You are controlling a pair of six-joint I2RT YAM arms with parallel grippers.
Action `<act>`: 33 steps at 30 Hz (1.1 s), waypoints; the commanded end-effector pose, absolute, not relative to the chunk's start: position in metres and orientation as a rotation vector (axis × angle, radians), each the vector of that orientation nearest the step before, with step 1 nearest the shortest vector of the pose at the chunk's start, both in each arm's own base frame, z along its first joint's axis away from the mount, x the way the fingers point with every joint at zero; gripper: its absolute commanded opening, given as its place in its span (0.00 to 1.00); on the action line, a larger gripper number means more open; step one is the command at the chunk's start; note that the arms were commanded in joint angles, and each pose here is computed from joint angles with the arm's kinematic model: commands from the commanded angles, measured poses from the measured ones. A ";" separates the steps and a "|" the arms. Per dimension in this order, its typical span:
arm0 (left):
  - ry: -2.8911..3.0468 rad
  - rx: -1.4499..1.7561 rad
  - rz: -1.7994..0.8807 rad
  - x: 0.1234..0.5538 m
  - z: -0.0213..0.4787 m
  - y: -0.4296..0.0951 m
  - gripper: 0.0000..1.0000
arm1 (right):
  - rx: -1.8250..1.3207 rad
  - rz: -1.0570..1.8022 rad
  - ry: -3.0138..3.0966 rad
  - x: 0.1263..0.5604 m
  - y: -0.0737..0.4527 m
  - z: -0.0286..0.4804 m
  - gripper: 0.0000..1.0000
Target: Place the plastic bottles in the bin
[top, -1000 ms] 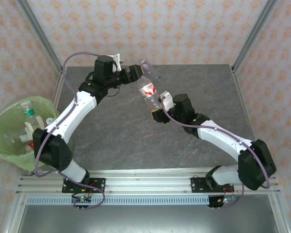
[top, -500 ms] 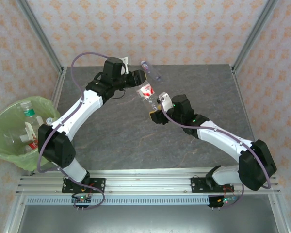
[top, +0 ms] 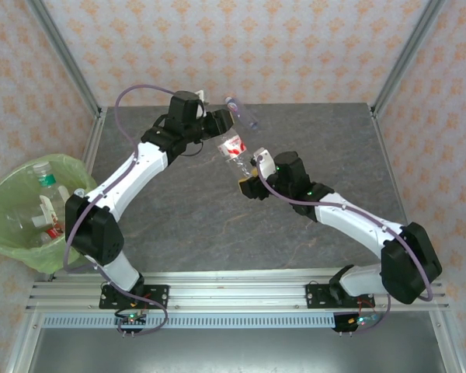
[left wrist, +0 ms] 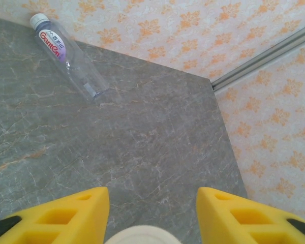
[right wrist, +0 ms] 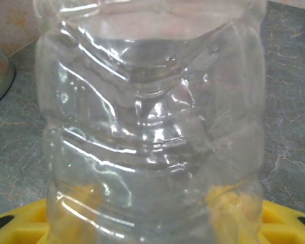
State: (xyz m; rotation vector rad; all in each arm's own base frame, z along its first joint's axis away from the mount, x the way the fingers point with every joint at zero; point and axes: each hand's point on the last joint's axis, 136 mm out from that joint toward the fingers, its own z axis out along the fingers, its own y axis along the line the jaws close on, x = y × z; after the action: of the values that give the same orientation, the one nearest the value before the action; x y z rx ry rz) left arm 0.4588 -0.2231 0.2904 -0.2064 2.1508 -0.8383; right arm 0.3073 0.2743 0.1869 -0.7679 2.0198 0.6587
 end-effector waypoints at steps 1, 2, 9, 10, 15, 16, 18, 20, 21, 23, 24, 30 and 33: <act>2.079 -0.238 -0.831 0.470 0.309 -0.219 0.39 | -0.766 0.699 1.958 0.309 0.283 0.202 0.55; 2.078 -0.238 -0.832 0.469 0.309 -0.218 0.35 | -0.764 0.698 1.963 0.309 0.282 0.201 0.56; 2.087 -0.242 -0.799 0.465 0.312 -0.213 0.00 | -0.710 0.708 1.926 0.311 0.280 0.210 0.72; 2.089 -0.249 -0.787 0.464 0.312 -0.210 0.00 | -0.697 0.712 1.910 0.311 0.279 0.214 0.76; 2.090 -0.225 -0.714 0.458 0.318 -0.200 0.00 | -0.617 0.682 1.845 0.315 0.269 0.230 0.93; 2.088 -0.212 -0.700 0.456 0.320 -0.199 0.00 | -0.598 0.666 1.834 0.317 0.266 0.234 0.95; 2.088 -0.188 -0.689 0.451 0.324 -0.197 0.00 | -0.545 0.622 1.819 0.321 0.257 0.239 0.98; 2.090 -0.143 -0.669 0.446 0.328 -0.196 0.00 | -0.454 0.553 1.815 0.331 0.243 0.243 0.99; 2.093 -0.131 -0.659 0.443 0.330 -0.194 0.00 | -0.399 0.512 1.817 0.336 0.234 0.244 0.99; 2.096 -0.118 -0.632 0.437 0.334 -0.190 0.00 | -0.309 0.433 1.835 0.344 0.219 0.243 0.99; 2.095 -0.117 -0.613 0.433 0.336 -0.186 0.00 | -0.270 0.399 1.845 0.347 0.212 0.241 0.99; 2.059 -0.081 -0.510 0.410 0.356 -0.165 0.00 | -0.060 0.231 1.885 0.360 0.178 0.227 0.99; 2.044 -0.100 -0.420 0.399 0.366 -0.146 0.00 | 0.018 0.169 1.891 0.365 0.166 0.221 0.99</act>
State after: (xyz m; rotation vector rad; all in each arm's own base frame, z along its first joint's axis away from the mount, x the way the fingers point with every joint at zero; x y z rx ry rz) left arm 0.4106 -0.1699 0.3507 -0.1006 2.0692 -0.5523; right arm 0.3579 0.1903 0.2276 -0.1360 1.8913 0.2841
